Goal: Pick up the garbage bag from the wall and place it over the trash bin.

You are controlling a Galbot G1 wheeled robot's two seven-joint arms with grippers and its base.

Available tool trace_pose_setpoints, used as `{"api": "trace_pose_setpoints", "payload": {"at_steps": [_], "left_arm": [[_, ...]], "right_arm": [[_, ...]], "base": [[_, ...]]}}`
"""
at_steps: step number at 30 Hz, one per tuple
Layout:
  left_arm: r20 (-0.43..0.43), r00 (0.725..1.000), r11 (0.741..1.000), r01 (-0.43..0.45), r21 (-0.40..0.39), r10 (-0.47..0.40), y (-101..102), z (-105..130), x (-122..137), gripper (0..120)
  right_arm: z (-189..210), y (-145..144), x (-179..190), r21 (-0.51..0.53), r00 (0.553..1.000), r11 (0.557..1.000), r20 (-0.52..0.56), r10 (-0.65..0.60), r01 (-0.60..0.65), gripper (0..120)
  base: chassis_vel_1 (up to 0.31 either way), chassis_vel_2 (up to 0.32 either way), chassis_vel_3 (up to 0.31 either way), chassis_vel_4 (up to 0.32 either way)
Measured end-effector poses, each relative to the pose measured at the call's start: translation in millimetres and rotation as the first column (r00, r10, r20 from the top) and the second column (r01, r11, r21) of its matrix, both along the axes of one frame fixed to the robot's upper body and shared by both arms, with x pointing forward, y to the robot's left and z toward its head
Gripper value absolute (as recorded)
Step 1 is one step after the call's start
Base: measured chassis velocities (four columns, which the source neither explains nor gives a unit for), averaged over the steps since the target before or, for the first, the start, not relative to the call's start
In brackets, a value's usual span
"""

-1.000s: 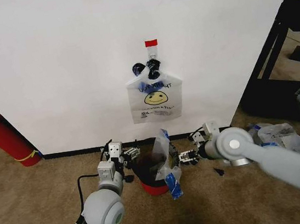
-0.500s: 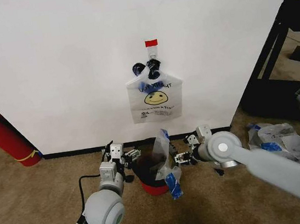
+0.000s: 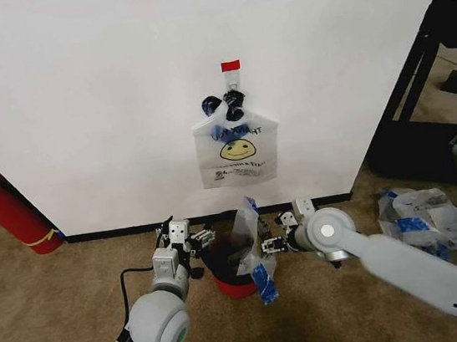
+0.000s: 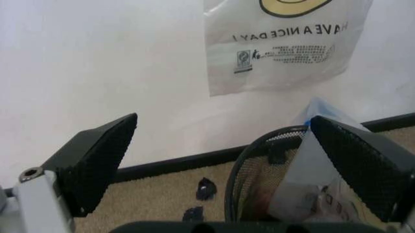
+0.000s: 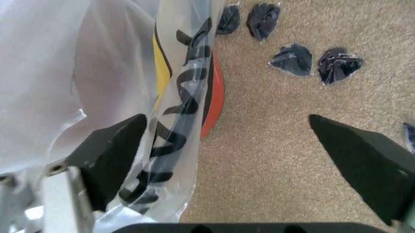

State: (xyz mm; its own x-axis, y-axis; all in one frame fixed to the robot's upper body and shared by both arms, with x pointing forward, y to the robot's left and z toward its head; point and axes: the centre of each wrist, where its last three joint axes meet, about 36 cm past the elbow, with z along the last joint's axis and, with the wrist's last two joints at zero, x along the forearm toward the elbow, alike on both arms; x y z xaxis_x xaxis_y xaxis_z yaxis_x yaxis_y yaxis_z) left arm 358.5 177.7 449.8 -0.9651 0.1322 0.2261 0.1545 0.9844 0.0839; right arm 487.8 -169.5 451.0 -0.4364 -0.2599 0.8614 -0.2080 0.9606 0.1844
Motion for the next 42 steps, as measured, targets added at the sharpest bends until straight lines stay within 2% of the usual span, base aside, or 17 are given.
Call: {"api": "trace_pose_setpoints", "payload": {"at_steps": [1, 8, 9, 15, 17, 20, 22, 26, 28, 42], "left_arm": [[0.000, 1.000, 1.000, 0.000, 0.000, 0.000, 0.0, 0.0, 0.0, 100], [-0.003, 1.000, 1.000, 0.001, 0.000, -0.001, -0.1, -0.6, -1.4, 100], [-0.003, 1.000, 1.000, 0.001, 0.000, -0.001, -0.1, -0.6, -1.4, 100], [-0.001, 1.000, 1.000, 0.003, -0.002, -0.003, -0.5, 0.3, -3.3, 100], [0.001, 1.000, 1.000, 0.003, -0.001, -0.003, 0.0, 0.8, -3.6, 100], [0.003, 1.000, 1.000, 0.003, -0.001, -0.003, 0.7, 1.6, -3.9, 100], [0.004, 1.000, 1.000, 0.004, -0.001, -0.004, 0.7, 2.1, -4.0, 100], [0.004, 1.000, 1.000, 0.007, -0.004, -0.007, -0.6, 2.4, -5.0, 100], [0.003, 1.000, 1.000, 0.008, -0.005, -0.008, -1.2, 2.0, -5.6, 100], [-0.007, 1.000, 1.000, 0.018, -0.006, -0.018, -0.4, 2.9, -12.7, 100]], "right_arm": [[0.0, 0.0, 0.0, 0.000, 1.000, 1.000, 0.000, 0.000, 0.000, 91], [-6.2, 11.4, 1.9, 0.008, 1.000, 1.000, -0.009, 0.009, -0.009, 66], [-6.2, 11.4, 1.9, 0.008, 1.000, 1.000, -0.009, 0.009, -0.009, 66], [-11.5, 19.5, 5.0, 0.005, 1.000, 1.000, -0.018, 0.007, -0.007, 39], [-11.8, 19.4, 4.9, 0.002, 1.000, 1.000, -0.018, 0.004, -0.004, 35], [-13.1, 19.0, 4.2, -0.003, 1.000, 1.000, -0.019, 0.000, 0.000, 26], [-15.4, 19.6, 3.7, -0.007, 1.000, 1.000, -0.019, -0.006, 0.005, 14], [-16.1, 22.0, 2.9, -0.004, 1.000, 1.000, -0.017, -0.008, 0.008, 3], [-15.1, 24.7, 2.3, 0.002, 1.000, 1.000, -0.015, -0.005, 0.005, 0], [5.2, 28.2, 0.4, 0.016, 0.997, 0.998, 0.046, -0.066, 0.065, 0]], "base": [[0.000, 0.000, 0.000, 0.000], [0.000, 0.000, 0.000, 0.000], [0.000, 0.000, 0.000, 0.000], [0.000, 0.000, 0.000, 0.000], [0.000, 0.000, 0.000, 0.000], [0.000, 0.000, 0.000, 0.000], [0.000, 0.000, 0.000, 0.000], [0.000, 0.000, 0.000, 0.000], [0.000, 0.000, 0.000, 0.000], [0.000, 0.000, 0.000, 0.000]]}}
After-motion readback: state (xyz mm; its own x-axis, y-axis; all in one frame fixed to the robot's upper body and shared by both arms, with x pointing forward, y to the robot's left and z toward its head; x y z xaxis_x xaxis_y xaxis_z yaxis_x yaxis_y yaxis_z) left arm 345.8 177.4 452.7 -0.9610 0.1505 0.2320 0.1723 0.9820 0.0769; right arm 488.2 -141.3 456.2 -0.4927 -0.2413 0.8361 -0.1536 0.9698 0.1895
